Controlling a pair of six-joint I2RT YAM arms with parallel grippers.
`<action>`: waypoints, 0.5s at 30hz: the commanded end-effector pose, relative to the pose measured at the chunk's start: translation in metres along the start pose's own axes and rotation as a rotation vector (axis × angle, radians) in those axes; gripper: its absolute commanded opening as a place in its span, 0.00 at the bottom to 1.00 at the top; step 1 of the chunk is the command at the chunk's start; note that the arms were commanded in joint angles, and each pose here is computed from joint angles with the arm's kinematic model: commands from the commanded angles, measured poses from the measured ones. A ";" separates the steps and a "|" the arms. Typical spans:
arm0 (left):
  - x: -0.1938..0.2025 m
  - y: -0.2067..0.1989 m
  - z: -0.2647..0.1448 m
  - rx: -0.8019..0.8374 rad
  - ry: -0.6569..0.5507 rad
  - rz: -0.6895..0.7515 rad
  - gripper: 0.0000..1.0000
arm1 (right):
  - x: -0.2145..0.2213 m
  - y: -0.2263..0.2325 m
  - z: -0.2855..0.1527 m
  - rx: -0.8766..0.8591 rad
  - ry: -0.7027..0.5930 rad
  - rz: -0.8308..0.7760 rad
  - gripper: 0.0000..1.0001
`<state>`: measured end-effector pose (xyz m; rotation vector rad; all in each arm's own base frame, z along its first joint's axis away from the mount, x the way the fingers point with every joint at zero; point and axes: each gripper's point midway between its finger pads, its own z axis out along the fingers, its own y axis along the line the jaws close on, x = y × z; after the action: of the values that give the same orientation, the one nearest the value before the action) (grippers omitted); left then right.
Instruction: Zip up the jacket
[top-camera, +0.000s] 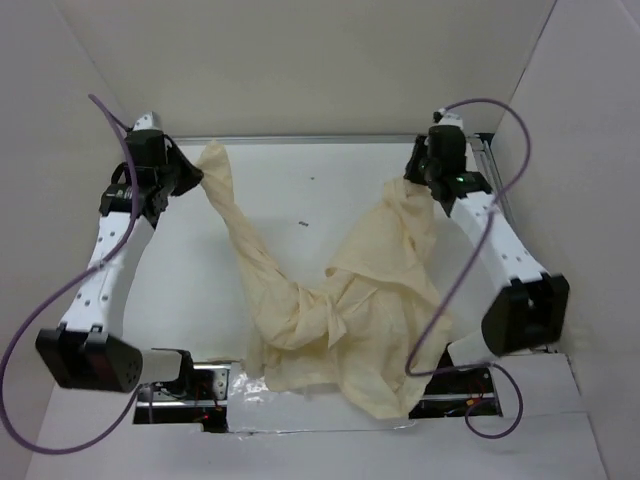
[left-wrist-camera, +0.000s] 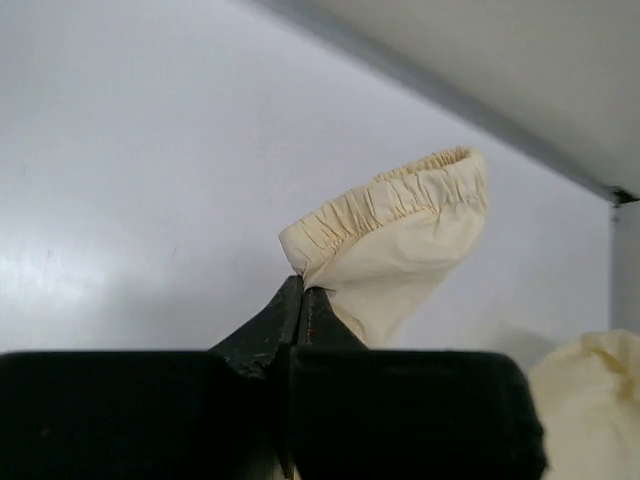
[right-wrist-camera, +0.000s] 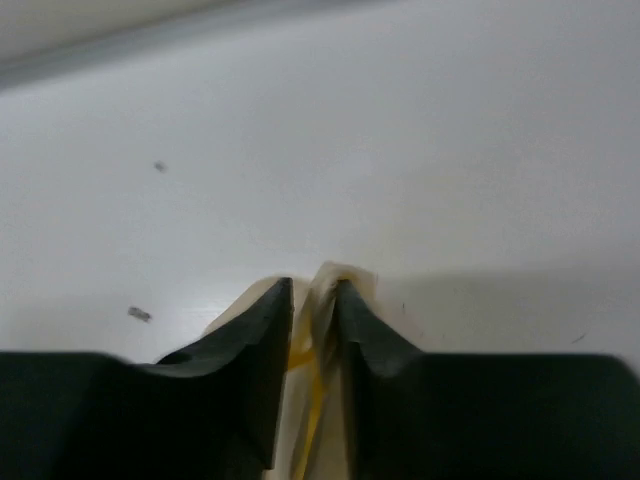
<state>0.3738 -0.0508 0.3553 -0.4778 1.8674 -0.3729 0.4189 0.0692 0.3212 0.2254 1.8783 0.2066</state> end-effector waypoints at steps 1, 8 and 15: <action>0.025 0.035 0.026 -0.029 0.156 -0.153 0.10 | 0.039 0.001 0.040 -0.012 0.123 0.035 0.37; 0.051 0.057 0.047 -0.034 0.279 -0.159 0.99 | 0.055 -0.004 0.053 0.046 0.202 0.049 1.00; 0.154 0.060 0.016 0.021 0.488 -0.175 0.99 | 0.165 -0.007 -0.040 0.168 0.414 0.213 1.00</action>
<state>0.3623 -0.0493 0.2250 -0.6125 2.2095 -0.5673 0.3867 0.0979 0.2113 0.4029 2.1800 0.2537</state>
